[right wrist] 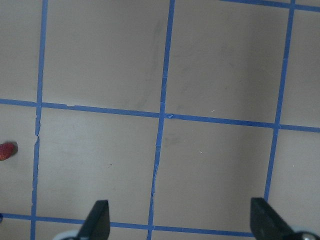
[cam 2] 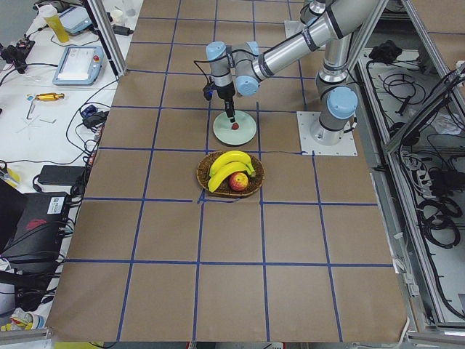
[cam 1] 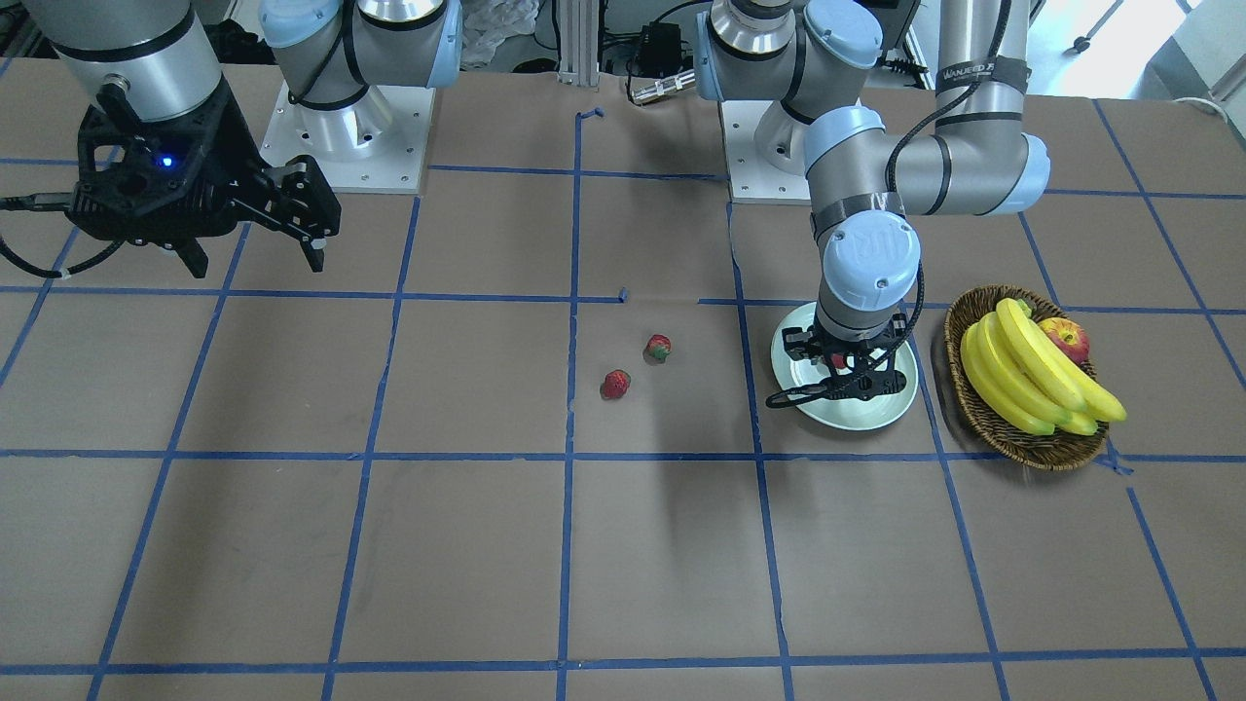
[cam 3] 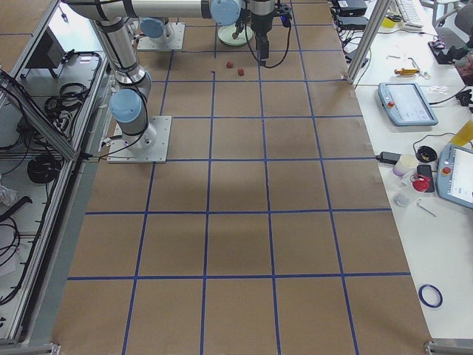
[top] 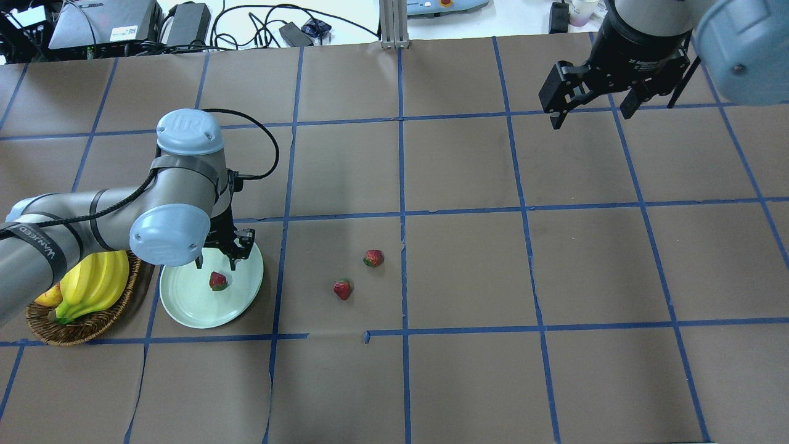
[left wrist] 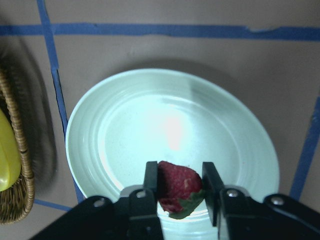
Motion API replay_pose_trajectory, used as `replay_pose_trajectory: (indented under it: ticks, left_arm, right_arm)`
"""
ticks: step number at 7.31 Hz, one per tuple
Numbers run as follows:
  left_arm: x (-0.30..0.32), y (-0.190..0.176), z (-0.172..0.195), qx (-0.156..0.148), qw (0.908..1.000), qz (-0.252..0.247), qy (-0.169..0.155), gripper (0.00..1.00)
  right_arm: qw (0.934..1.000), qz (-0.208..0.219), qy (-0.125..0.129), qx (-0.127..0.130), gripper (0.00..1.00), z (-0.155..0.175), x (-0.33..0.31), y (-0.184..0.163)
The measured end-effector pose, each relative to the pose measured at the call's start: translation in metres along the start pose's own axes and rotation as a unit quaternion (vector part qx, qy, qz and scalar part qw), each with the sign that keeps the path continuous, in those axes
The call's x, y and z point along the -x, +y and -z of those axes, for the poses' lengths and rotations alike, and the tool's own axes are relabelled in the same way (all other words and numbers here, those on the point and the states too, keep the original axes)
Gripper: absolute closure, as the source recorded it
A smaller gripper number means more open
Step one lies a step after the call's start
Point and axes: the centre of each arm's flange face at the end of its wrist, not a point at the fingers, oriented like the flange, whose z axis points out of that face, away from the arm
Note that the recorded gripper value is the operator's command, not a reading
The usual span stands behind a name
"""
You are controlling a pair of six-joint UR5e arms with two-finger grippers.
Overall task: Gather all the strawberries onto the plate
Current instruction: 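Carry the strawberry with the left gripper onto the plate and release, then move the left gripper back and grasp another strawberry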
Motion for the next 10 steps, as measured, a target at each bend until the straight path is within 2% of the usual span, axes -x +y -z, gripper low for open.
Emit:
replay_pose_trajectory:
  ticks: [2,3,5,6,7,8,10]
  left_arm:
    - [-0.061,0.004,0.038,-0.057,0.9975,-0.002,0.042,0.00]
    - [-0.103,0.014,0.050,-0.079,0.9951,0.012,0.058,0.08]
    - [-0.160,0.032,0.045,-0.087,0.9914,0.005,0.097,0.13]
    - [-0.171,0.039,0.029,-0.093,0.9895,0.003,0.110,0.30]
    - [-0.175,0.046,0.013,-0.103,0.9877,0.003,0.118,0.56]
    - [-0.176,0.049,0.004,-0.108,0.9869,0.003,0.119,0.77]
    - [-0.177,0.052,-0.005,-0.106,0.9878,0.003,0.115,0.78]
  right_arm:
    - [1.0000,0.000,0.000,0.000,0.00,0.000,0.000,0.000]
    - [1.0000,0.000,0.000,0.001,0.00,0.000,0.000,0.000]
    - [1.0000,-0.001,0.000,0.001,0.00,-0.001,0.000,0.000]
    - [1.0000,0.000,0.000,0.001,0.00,0.000,0.000,0.000]
    - [1.0000,0.000,-0.001,0.000,0.00,0.000,0.000,0.000]
    - [1.0000,-0.001,-0.001,0.000,0.00,0.000,0.000,0.000]
    - [1.0000,0.000,-0.001,0.000,0.00,-0.001,0.000,0.000]
